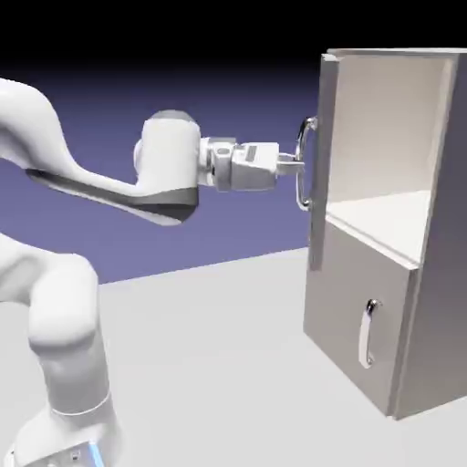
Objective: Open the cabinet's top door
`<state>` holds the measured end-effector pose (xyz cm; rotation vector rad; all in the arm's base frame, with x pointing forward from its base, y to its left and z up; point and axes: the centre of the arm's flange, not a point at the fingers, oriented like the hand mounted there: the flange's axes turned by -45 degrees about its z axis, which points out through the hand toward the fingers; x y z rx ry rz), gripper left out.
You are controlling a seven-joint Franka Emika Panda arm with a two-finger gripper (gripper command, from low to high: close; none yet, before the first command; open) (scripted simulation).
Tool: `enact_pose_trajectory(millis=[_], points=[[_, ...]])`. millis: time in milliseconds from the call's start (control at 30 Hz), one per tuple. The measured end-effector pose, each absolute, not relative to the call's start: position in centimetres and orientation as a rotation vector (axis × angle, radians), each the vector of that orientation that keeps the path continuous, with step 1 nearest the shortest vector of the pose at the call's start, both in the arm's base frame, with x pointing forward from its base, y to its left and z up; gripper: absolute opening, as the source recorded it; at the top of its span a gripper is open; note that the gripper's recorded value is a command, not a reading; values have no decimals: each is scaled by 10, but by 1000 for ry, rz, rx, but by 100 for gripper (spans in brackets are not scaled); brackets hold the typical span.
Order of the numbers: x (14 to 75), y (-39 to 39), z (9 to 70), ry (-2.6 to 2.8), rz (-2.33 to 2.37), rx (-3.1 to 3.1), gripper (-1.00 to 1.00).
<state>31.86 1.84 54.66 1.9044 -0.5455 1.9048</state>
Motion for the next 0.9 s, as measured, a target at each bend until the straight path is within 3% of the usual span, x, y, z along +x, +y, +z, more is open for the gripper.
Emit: enact_pose_trajectory(millis=[900], points=[[276,215,547,-1012,1475,1475,-100]])
